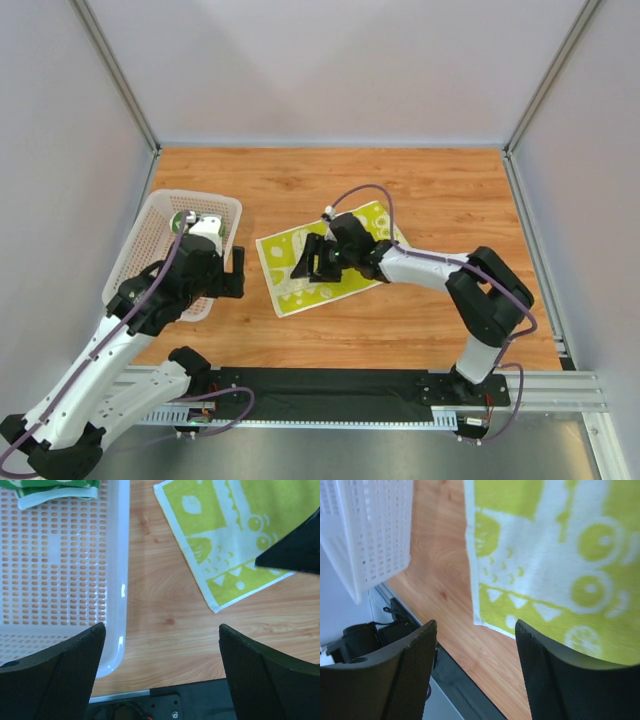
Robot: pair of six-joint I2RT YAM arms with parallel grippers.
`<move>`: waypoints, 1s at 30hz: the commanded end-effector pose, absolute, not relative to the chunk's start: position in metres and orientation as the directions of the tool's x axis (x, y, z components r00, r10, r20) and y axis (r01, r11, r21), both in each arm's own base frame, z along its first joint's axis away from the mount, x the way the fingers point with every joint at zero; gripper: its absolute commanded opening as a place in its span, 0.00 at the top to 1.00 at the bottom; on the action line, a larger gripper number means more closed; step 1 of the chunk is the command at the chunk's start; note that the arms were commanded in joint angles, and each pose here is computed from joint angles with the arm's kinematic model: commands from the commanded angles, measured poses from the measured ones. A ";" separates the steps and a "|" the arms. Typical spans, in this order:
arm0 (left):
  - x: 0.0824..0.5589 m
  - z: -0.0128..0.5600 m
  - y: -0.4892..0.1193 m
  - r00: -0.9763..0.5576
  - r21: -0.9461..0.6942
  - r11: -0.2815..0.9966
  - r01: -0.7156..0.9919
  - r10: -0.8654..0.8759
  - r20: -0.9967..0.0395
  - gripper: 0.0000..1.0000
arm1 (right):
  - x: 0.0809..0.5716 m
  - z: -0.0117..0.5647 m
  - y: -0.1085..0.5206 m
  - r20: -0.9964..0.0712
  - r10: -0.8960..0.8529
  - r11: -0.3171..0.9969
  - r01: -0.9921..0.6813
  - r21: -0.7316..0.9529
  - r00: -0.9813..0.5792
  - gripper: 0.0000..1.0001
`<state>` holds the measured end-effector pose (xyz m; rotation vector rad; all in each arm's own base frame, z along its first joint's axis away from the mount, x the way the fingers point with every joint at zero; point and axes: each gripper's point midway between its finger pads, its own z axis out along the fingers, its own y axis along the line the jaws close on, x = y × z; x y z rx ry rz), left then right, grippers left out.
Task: Roll the towels
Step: Move the towel to the center of the board, then flatten the towel
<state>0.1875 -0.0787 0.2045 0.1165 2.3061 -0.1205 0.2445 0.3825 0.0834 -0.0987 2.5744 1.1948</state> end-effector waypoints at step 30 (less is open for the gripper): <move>0.186 0.031 -0.193 -0.950 -0.211 0.977 -0.016 -0.081 -0.301 0.19 | 0.275 0.085 0.083 -0.419 0.469 0.840 0.246 0.483 -0.778 0.31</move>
